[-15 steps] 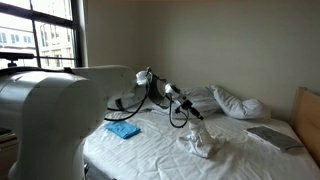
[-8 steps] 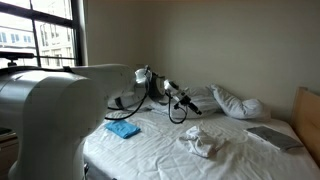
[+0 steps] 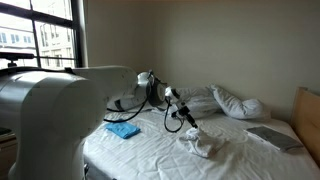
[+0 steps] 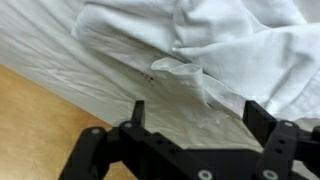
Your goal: Fold the white cloth
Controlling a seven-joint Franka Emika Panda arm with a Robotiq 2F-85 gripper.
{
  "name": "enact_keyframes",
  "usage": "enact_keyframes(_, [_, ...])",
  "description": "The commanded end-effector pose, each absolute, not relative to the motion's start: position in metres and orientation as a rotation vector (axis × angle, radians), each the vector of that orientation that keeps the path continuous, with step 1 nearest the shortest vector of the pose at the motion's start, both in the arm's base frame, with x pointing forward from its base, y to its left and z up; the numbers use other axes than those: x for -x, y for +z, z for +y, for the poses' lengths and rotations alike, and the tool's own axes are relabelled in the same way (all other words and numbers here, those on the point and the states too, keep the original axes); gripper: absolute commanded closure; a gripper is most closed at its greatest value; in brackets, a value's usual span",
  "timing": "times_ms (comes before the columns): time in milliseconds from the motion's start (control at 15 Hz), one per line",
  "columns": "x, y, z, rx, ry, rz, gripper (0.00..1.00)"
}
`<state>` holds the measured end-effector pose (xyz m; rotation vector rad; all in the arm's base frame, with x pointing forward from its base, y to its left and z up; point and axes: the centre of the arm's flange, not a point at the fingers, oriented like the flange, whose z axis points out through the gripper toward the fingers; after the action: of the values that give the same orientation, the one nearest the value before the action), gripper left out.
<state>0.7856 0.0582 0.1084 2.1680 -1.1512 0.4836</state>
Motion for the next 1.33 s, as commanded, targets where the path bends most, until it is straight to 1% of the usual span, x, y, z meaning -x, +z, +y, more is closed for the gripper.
enact_keyframes(0, [-0.792,0.095,0.045,-2.183,0.352,-1.18,0.0])
enact_keyframes(600, [-0.776,0.077,0.005,-2.085,0.251,-1.228,0.0])
enact_keyframes(800, [-0.776,0.075,-0.003,-2.085,0.268,-1.264,0.0])
enact_keyframes(1000, [-0.782,0.09,-0.001,-2.145,0.336,-1.283,0.0])
enact_keyframes(1267, [-0.781,0.143,0.016,-2.277,0.578,-1.33,0.0])
